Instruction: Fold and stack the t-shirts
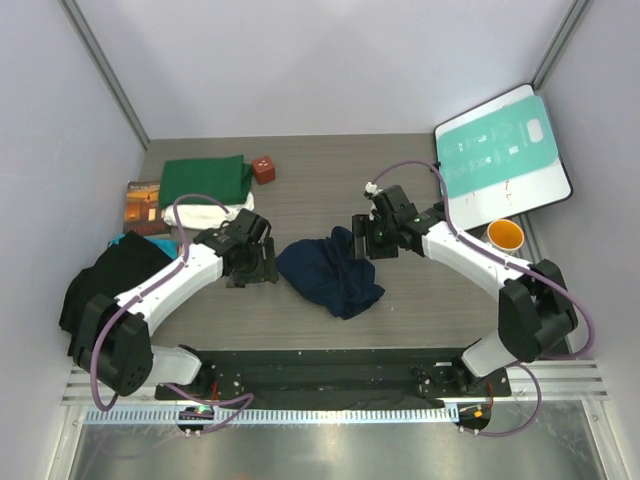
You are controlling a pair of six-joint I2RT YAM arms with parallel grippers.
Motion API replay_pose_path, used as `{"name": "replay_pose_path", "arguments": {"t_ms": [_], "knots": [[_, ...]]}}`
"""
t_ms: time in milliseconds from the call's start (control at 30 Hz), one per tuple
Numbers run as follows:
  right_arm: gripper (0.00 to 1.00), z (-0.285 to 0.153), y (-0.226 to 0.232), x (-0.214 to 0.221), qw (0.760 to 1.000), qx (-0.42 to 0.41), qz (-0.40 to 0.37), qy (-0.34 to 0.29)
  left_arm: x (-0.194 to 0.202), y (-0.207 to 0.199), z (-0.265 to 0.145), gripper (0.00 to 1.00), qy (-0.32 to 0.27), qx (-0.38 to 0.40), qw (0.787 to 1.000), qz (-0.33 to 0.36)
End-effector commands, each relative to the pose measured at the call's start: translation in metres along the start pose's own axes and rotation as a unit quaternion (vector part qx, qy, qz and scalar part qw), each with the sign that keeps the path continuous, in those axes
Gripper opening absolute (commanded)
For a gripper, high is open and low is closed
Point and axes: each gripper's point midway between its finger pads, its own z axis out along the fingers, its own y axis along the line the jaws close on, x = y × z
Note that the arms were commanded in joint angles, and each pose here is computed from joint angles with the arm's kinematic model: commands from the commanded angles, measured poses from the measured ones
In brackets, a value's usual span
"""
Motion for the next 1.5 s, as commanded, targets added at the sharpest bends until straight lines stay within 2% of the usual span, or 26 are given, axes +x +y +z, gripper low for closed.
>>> {"name": "replay_pose_path", "arguments": {"t_ms": [0,33,133,167,300,500,600,733,800,833,867,1033,1167,1467], "knots": [[0.58,0.015,0.005,-0.014,1.0,-0.009,-0.008,-0.014,-0.014,-0.006,-0.004,0.75,-0.018,0.011,1.0,0.006],[0.51,0.023,0.001,-0.01,1.0,-0.001,-0.008,-0.003,-0.014,-0.007,-0.004,0.75,-0.019,0.012,1.0,0.006],[0.09,0.022,-0.002,-0.018,1.0,0.015,-0.012,-0.01,-0.013,-0.007,-0.003,0.75,-0.017,0.013,1.0,0.005],[0.01,0.019,-0.003,-0.02,1.0,0.019,-0.014,-0.012,-0.013,-0.007,-0.001,0.75,-0.017,0.013,1.0,0.004],[0.01,-0.003,0.001,-0.039,0.998,0.022,-0.03,-0.055,-0.008,-0.008,0.004,0.75,-0.009,0.016,1.0,0.002],[0.01,-0.069,0.038,-0.099,0.987,-0.015,-0.05,-0.155,-0.007,-0.01,0.007,0.74,-0.009,0.021,1.0,-0.001],[0.01,-0.108,0.069,-0.128,0.976,-0.066,-0.065,-0.199,-0.007,-0.009,0.005,0.74,-0.011,0.02,1.0,-0.001],[0.01,-0.176,0.121,-0.162,0.948,-0.151,-0.106,-0.259,-0.006,-0.006,0.004,0.74,-0.017,0.02,1.0,-0.003],[0.01,-0.19,0.136,-0.166,0.943,-0.174,-0.122,-0.255,-0.005,-0.004,0.002,0.74,-0.02,0.019,1.0,-0.007],[0.01,-0.219,0.15,-0.179,0.93,-0.193,-0.14,-0.281,-0.005,-0.002,0.002,0.74,-0.023,0.016,1.0,-0.008],[0.01,-0.225,0.154,-0.177,0.93,-0.2,-0.145,-0.273,-0.005,-0.002,0.0,0.74,-0.025,0.019,0.999,-0.01],[0.01,-0.292,0.187,-0.187,0.896,-0.264,-0.172,-0.314,-0.007,-0.001,-0.007,0.74,-0.038,0.02,0.999,-0.018],[0.01,-0.314,0.196,-0.188,0.883,-0.284,-0.171,-0.331,-0.007,0.001,-0.009,0.74,-0.041,0.017,0.999,-0.019],[0.01,-0.342,0.222,-0.181,0.856,-0.354,-0.195,-0.323,-0.003,0.001,-0.008,0.74,-0.037,0.022,0.999,-0.025]]}}
